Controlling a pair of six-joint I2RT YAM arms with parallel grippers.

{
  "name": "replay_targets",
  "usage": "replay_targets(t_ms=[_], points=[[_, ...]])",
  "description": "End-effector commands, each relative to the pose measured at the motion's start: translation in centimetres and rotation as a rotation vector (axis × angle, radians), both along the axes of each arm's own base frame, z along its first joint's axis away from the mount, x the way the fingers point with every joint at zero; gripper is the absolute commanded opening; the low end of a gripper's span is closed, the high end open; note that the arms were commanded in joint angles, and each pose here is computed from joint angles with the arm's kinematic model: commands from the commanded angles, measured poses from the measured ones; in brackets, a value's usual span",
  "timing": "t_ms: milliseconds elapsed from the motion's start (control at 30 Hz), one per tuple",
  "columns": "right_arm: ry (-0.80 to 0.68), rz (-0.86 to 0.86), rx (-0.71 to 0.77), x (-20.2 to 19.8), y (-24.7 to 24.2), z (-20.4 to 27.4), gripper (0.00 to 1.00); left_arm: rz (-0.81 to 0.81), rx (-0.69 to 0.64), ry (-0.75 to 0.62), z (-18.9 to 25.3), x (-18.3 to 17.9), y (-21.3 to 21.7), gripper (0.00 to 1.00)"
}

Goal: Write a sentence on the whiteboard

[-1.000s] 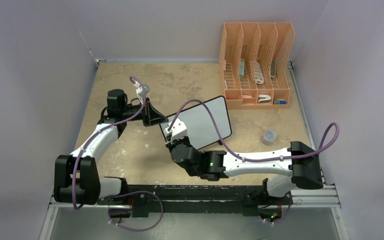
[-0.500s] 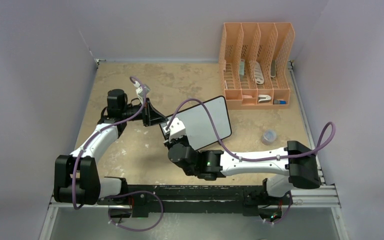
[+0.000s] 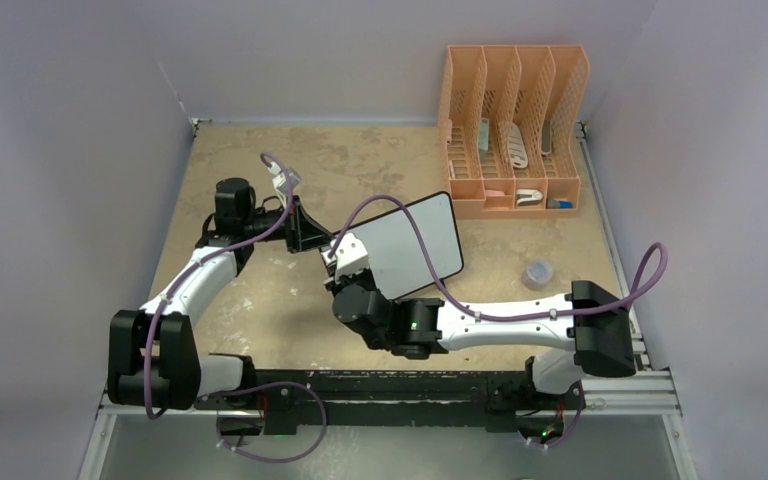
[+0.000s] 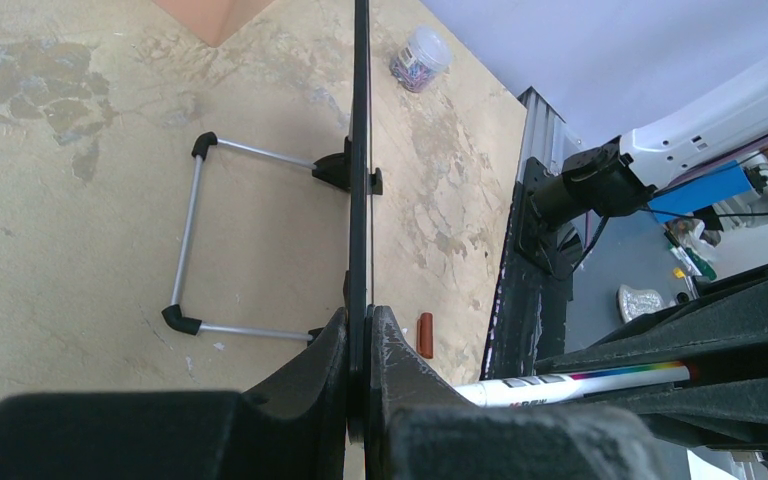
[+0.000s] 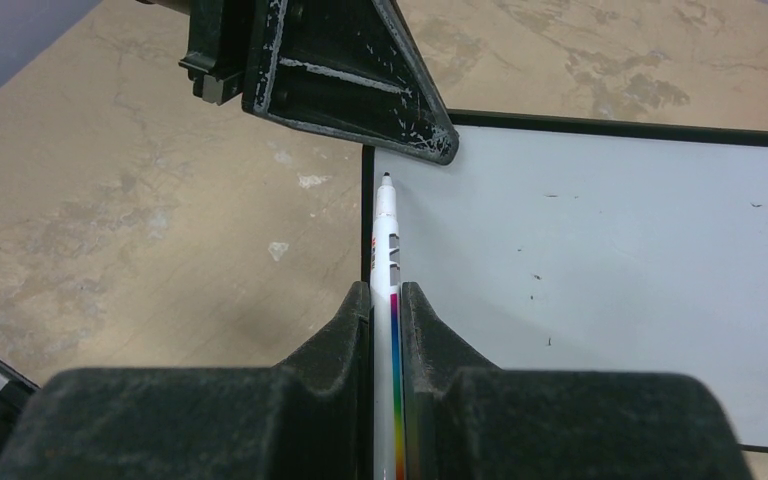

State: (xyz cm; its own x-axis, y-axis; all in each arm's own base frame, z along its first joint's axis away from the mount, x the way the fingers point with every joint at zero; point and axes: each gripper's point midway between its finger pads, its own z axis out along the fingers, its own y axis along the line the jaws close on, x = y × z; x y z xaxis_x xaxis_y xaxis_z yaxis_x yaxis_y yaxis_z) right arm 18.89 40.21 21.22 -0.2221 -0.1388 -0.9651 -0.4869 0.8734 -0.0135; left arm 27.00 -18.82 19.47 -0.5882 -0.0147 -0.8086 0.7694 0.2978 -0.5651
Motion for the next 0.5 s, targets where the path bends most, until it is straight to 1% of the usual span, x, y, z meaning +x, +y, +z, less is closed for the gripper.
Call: replay_targets(t_ms=[0,467], points=[[-0.025,-0.04,0.043,0.8,0.11,2.26,0.0,-0.046,-0.002,-0.032,0.6,-0.32,-0.62,0.0],[-0.023,-0.044,0.031,1.33,0.17,2.06,0.0,-0.046,0.0,-0.03,0.51,-0.3,-0.64,0.0]])
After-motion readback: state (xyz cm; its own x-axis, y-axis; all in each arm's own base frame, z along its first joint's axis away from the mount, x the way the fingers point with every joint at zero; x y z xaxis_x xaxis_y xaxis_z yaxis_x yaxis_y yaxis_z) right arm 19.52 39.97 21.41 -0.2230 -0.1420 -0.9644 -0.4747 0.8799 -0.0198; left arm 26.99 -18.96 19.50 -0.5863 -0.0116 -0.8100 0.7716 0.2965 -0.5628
